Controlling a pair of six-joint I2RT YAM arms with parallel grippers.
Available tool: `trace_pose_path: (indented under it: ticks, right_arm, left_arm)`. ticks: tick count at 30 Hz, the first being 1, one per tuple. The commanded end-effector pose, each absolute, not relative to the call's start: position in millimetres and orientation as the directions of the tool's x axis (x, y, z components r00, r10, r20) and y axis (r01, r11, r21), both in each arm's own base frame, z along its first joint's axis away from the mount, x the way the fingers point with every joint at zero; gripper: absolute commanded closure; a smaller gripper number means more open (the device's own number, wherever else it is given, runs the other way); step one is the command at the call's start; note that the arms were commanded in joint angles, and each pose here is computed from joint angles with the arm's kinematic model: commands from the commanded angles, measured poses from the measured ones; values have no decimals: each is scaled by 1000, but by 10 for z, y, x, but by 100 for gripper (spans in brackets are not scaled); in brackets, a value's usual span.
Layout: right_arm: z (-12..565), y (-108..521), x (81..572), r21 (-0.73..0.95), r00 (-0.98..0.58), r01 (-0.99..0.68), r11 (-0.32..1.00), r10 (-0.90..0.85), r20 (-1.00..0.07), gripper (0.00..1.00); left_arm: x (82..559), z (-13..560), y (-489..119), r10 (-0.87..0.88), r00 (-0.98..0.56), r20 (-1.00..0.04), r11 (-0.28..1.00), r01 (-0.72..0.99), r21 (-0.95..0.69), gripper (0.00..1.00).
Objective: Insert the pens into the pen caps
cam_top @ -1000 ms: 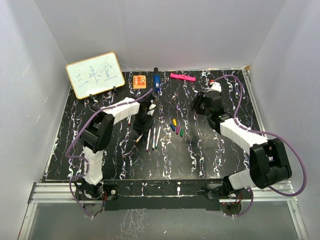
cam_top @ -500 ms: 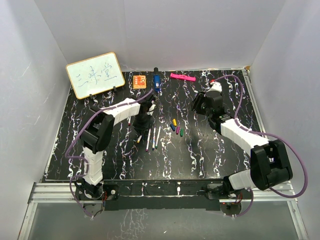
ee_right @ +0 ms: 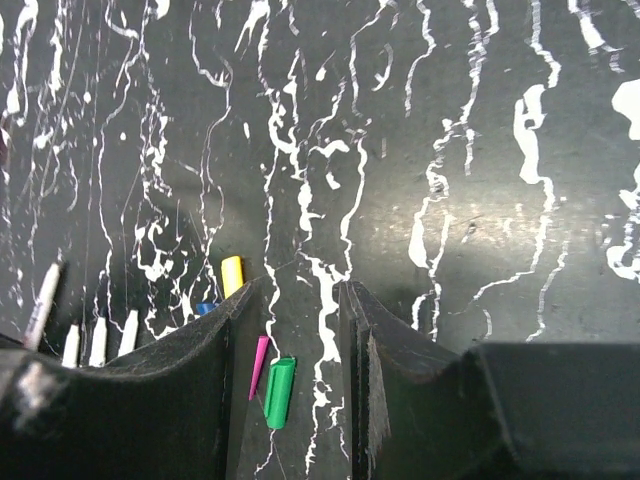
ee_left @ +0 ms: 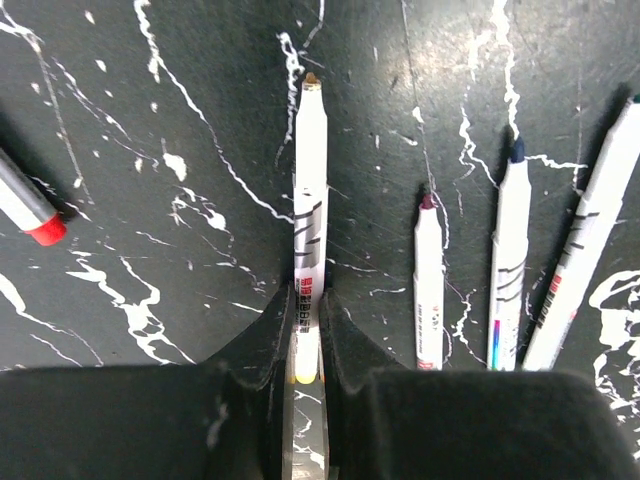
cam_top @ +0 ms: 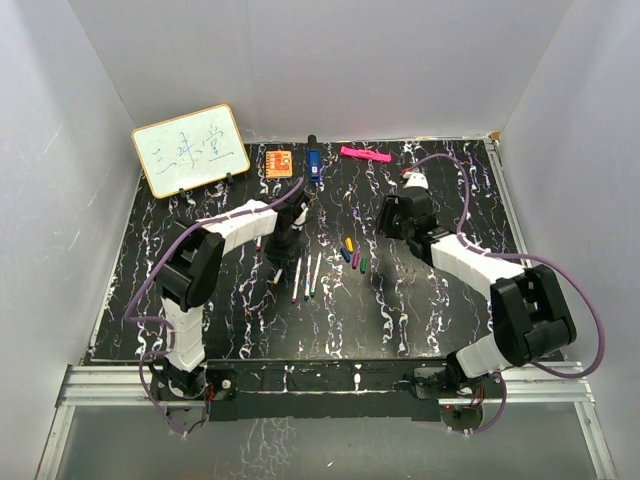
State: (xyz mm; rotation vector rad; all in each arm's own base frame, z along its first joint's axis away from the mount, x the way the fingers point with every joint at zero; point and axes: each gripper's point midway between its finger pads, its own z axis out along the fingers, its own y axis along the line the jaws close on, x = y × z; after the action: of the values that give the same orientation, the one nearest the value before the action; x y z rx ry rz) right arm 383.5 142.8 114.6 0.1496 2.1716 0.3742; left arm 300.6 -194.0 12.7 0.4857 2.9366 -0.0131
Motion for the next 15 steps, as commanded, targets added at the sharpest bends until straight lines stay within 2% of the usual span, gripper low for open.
trace_pose_path:
  ticks: [1,9,15]
  right_arm:
    - [1205,1673,3914,260,-584,-106,960,152,-798,66]
    - [1089,1940,3944,234,-615,-177,956,78,-785,69]
    - [969,2121,3975,213,-637,-215,953,29,-770,70]
  left_arm:
    - [3137,254,-1764,345,-920,-184,938,330,105,100]
    - [3074,876,-1992,343,-892,-293,928,371,-43,100]
    - [3047,1211,-2081,284,-853,-437,919,372,-130,100]
